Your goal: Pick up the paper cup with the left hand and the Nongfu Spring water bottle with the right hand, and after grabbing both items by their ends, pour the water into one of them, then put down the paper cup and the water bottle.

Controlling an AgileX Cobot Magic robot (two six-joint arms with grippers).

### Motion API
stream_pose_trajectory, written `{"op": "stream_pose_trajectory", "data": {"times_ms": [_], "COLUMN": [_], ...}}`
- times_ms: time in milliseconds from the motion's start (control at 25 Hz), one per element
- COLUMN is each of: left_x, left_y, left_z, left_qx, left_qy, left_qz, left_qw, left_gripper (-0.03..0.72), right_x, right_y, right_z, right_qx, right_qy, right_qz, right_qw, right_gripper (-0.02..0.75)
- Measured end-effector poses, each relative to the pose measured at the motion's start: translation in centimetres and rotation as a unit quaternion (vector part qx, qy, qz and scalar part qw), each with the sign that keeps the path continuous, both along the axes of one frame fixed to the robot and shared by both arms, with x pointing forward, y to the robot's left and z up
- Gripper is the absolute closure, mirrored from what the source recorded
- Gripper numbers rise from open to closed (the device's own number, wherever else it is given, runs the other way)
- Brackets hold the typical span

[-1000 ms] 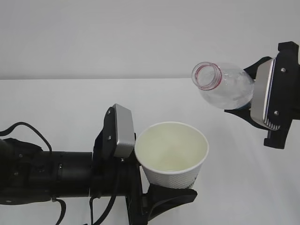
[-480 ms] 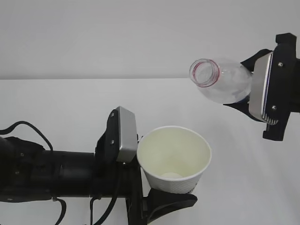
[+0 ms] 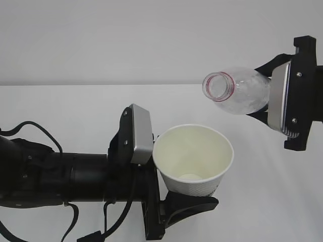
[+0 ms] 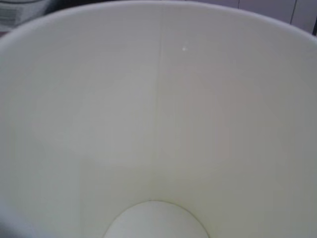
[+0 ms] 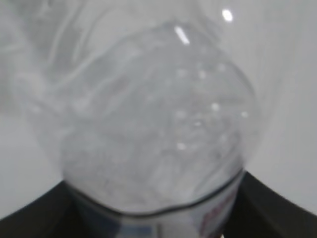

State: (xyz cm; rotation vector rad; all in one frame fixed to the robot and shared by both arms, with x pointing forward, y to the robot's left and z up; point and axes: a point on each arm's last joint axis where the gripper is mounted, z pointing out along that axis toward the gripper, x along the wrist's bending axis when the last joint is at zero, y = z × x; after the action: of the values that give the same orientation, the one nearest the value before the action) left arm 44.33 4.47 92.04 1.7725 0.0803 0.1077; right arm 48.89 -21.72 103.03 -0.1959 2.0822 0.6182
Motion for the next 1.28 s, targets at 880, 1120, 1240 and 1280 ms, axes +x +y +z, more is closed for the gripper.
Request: {"op": "stream_pose_trajectory", "data": {"times_ms": [880,1120,1240,1280], "left_x": [-0.1,-0.1,-0.1,-0.1], "left_y": [0.0,0.0,0.0,0.0], "left_z": [0.2,0.2,0.2,0.2], "left_qx": [-0.015,-0.015,-0.015,-0.014], "left_qy": [0.027,0.028,0.028,0.028], "left_qz": [0.001,0.001,0.001,0.002], "left_qw": [1.000,1.000,1.000,1.000], "left_gripper": [0.102,0.103,0.103,0.103], "right_x": [0.6,0.9,1.0,1.0], "right_y": [0.1,0.1,0.2,0.1], "right_z": [1.2,1.8,2.1,2.0], "right_qx": [-0.031,-0.031,-0.034,-0.037], "right_qy": [-0.041,-0.053,-0.059,-0.060], "right_qz": [0.018,0.018,0.020,0.020], "right_qw": [0.998,0.998,0.997,0.997], "right_gripper": [0.253,0.253,0.253,0.253]}}
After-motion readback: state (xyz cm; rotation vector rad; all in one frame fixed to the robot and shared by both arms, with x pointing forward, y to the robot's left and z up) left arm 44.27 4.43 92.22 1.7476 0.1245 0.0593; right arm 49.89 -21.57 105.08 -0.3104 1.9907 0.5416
